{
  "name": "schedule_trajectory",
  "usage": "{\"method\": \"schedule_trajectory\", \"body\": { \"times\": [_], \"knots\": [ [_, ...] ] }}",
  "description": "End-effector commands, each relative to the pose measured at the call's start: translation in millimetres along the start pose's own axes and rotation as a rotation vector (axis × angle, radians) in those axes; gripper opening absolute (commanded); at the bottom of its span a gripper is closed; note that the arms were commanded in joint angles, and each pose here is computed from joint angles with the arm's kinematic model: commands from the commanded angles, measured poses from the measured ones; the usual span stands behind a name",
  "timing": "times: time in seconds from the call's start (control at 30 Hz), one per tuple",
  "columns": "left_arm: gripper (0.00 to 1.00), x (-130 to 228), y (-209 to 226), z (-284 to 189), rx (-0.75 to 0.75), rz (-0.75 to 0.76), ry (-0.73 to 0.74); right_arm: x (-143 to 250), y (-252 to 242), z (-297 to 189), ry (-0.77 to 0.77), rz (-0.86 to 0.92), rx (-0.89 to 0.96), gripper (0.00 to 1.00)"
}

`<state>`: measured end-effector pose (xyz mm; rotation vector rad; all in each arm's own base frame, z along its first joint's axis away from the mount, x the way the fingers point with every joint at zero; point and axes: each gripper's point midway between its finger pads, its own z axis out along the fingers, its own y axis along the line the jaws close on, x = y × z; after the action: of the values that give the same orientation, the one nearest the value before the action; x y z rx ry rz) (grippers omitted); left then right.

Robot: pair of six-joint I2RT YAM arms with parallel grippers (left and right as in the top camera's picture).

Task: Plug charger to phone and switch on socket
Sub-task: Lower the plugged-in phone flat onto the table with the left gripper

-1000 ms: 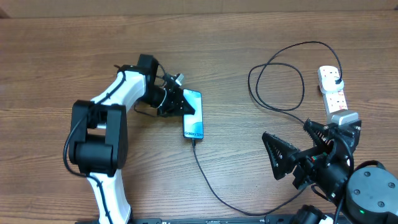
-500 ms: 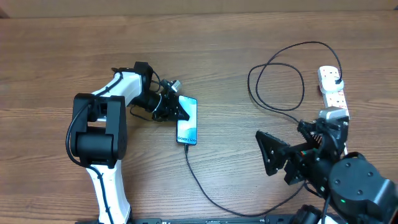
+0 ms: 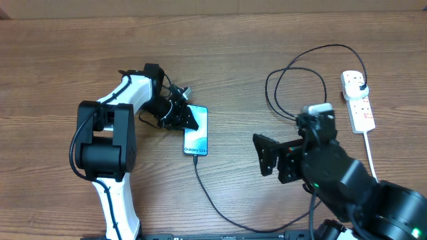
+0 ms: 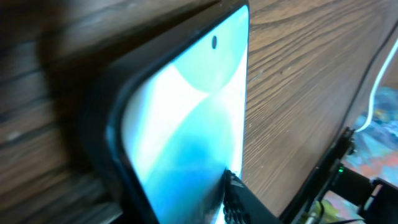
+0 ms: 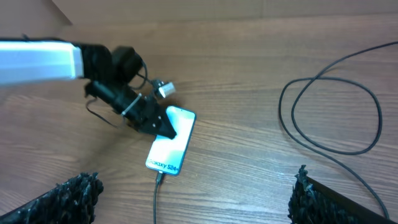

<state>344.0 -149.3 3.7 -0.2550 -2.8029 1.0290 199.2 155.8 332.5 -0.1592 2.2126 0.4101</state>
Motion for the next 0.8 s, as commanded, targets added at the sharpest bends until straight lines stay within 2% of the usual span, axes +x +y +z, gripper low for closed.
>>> {"method": "schedule_trajectory", "body": {
  "times": [0.0, 0.13, 0.47, 0.6, 0.67, 0.73, 0.77],
  "knots": [
    [0.35, 7, 46, -2, -0.237, 0.004, 0.043, 1, 5, 7, 0.019, 0.000, -0.001, 1.00],
    [0.42, 10, 52, -4, -0.275, 0.000, 0.056, 5, 7, 15, 0.043, -0.011, 0.012, 1.00],
    [0.46, 11, 54, -4, -0.285, -0.002, 0.061, 11, 14, 27, 0.084, -0.022, 0.008, 1.00],
    [0.46, 11, 54, -4, -0.286, -0.001, 0.059, 10, 29, 30, 0.093, -0.011, -0.054, 1.00],
    [0.49, 11, 54, -4, -0.287, 0.000, 0.058, 9, 37, 33, 0.098, -0.005, -0.088, 1.00],
    [0.58, 10, 55, -5, -0.292, 0.001, 0.057, 7, 45, 38, 0.098, -0.001, -0.109, 1.00],
    [0.79, 11, 58, -6, -0.308, 0.001, 0.059, 5, 47, 41, 0.093, 0.002, -0.112, 1.00]
  ]
}}
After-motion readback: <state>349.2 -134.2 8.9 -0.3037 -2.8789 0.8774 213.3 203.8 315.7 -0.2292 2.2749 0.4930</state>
